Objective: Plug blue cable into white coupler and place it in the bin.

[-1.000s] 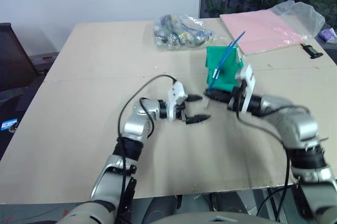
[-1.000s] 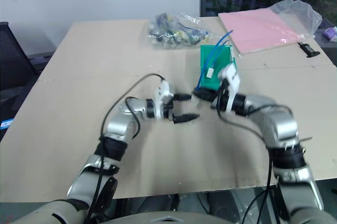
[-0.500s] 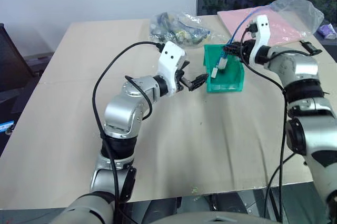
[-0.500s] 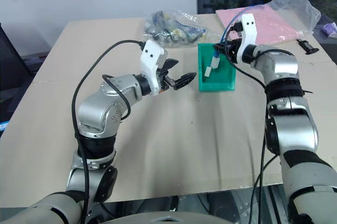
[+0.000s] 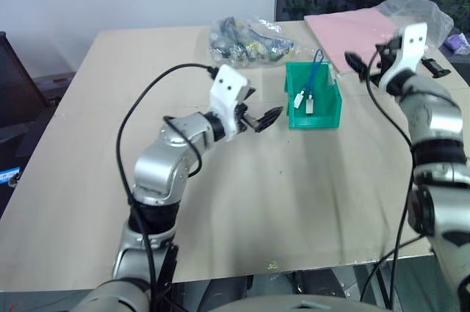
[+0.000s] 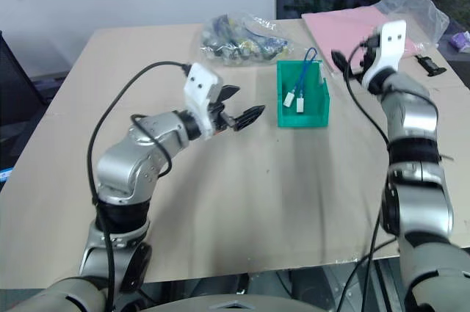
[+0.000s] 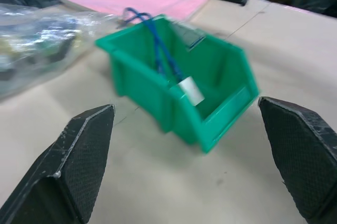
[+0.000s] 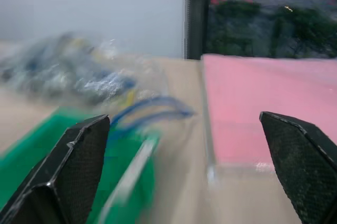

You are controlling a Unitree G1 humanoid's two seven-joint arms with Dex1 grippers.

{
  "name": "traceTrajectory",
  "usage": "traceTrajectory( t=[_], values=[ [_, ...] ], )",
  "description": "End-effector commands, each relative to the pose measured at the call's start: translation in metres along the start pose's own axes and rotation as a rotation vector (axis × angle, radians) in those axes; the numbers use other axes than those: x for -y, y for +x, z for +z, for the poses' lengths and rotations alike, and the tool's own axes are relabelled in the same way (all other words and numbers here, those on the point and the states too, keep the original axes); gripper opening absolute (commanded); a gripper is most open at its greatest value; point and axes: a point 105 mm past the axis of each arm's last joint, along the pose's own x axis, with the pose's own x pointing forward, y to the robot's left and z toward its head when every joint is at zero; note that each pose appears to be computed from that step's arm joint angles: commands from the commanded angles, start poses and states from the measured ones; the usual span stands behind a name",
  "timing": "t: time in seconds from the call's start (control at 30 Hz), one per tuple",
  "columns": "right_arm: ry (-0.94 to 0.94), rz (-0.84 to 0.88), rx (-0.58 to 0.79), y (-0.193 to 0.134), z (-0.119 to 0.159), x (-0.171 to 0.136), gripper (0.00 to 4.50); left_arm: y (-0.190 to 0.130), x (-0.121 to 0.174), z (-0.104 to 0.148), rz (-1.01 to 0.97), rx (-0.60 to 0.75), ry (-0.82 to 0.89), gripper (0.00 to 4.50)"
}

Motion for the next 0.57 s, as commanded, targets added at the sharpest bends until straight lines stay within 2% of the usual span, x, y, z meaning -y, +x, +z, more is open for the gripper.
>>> traceTrajectory(
  t=[0.03, 0.13, 0.23, 0.3, 0.4, 0.57],
  values=[
    [-0.051, 0.235, 0.079, -0.043, 0.011, -0.045, 4.49, -0.035, -0.01, -0.004, 0.037, 0.054, 0.002, 4.5],
    [-0.051, 0.222, -0.043, -0.074, -0.022, -0.047, 4.49, -0.054, -0.005, -0.034, 0.037, 0.004, -0.016, 4.5],
    [-0.035, 0.354, -0.176, -0.116, -0.059, -0.065, 4.49, -0.078, 0.009, -0.086, 0.056, -0.095, -0.054, 4.5],
    [-0.034, 0.415, -0.261, -0.14, -0.08, -0.072, 4.49, -0.093, 0.02, -0.109, 0.058, -0.138, -0.095, 4.5],
    [0.021, 0.41, -0.273, -0.156, -0.09, -0.074, 4.49, -0.107, 0.035, -0.125, 0.017, -0.177, -0.088, 4.5],
    [0.048, 0.367, -0.254, -0.165, -0.096, -0.075, 4.49, -0.113, 0.034, -0.13, 0.028, -0.188, -0.071, 4.5]
  ],
)
